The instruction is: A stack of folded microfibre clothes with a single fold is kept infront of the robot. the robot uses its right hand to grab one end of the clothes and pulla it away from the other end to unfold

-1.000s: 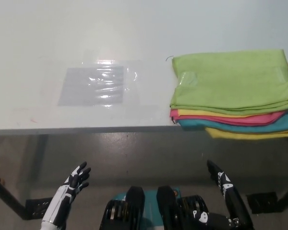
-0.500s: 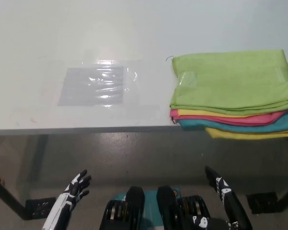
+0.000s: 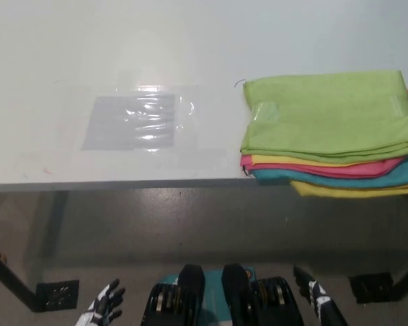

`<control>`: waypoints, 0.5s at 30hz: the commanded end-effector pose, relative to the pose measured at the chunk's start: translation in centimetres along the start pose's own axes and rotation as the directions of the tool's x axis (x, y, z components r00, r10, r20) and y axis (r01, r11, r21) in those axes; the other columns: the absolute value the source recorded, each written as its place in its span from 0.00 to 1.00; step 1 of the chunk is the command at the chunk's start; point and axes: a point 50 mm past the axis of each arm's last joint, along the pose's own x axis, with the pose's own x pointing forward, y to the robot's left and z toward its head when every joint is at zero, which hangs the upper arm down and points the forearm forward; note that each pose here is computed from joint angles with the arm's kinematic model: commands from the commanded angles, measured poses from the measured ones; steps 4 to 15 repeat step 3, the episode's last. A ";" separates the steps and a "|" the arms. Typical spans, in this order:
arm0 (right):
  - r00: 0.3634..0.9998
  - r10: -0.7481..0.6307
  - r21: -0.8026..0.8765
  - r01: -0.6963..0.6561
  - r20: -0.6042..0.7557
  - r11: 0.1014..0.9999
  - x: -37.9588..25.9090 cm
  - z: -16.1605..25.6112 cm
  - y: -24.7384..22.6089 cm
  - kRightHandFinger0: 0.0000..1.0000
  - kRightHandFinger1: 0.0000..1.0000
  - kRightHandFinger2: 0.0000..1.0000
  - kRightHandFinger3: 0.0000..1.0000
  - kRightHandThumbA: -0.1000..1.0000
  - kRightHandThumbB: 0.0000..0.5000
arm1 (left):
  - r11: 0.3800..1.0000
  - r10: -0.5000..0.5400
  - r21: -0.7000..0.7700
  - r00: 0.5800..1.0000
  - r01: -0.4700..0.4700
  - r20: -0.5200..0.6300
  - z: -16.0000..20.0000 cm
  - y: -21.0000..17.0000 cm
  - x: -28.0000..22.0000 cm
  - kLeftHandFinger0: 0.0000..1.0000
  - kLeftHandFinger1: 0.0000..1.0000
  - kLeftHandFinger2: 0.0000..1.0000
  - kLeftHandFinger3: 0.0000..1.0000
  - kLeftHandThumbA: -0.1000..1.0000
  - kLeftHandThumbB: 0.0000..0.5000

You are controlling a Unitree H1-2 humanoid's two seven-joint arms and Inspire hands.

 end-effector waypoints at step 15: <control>0.999 0.033 -0.002 -0.033 0.017 0.999 -0.2 0.5 0.5 1.00 1.00 1.00 1.00 1.00 0.39 | 0.999 0.015 0.030 0.999 -0.016 0.044 0.6 0.4 -0.7 1.00 1.00 1.00 1.00 1.00 0.39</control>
